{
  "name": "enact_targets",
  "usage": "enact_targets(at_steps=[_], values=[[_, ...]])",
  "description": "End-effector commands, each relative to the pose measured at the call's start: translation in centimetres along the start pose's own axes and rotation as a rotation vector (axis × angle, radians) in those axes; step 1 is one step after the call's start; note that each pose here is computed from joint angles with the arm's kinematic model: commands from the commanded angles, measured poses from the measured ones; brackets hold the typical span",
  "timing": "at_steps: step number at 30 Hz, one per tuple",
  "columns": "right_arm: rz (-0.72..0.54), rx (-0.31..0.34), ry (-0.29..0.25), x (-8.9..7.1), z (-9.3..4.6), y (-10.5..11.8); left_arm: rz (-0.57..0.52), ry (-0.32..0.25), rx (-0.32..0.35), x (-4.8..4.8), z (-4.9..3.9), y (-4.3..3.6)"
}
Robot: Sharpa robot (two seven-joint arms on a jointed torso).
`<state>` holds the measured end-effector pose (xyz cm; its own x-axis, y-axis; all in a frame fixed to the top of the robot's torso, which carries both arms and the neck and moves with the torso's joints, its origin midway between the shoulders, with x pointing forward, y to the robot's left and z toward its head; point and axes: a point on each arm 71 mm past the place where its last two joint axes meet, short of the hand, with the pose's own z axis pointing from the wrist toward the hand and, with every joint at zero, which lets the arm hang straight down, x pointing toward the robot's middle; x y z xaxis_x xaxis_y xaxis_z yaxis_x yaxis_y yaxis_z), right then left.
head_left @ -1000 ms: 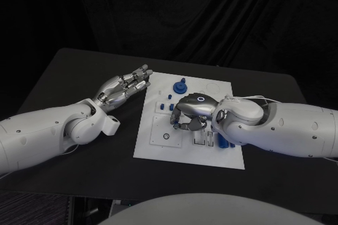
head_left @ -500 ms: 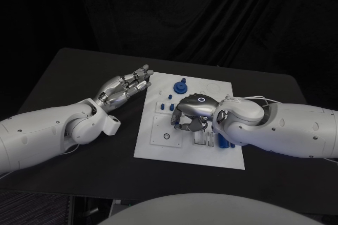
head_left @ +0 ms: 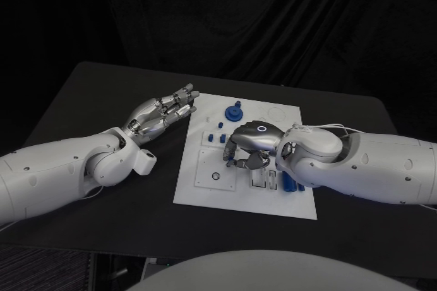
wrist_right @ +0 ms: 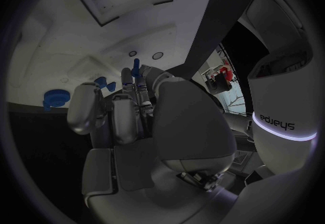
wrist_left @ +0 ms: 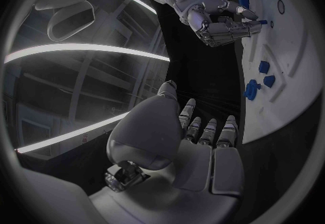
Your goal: Assemble the parts on the task board
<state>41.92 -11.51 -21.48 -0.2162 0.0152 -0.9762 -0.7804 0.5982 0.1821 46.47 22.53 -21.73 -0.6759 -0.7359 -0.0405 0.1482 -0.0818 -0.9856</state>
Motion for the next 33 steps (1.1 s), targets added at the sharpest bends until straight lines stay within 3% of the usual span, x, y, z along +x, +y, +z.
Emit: enact_targets(at_steps=[1, 33], values=[[-0.025, -0.003, 0.007, 0.17, 0.01, 0.00, -0.014, 0.014, 0.017, 0.21, 0.01, -0.05], [-0.023, -0.004, 0.037, 0.77, 0.27, 0.13, -0.016, 0.016, 0.008, 0.22, 0.00, 0.05]])
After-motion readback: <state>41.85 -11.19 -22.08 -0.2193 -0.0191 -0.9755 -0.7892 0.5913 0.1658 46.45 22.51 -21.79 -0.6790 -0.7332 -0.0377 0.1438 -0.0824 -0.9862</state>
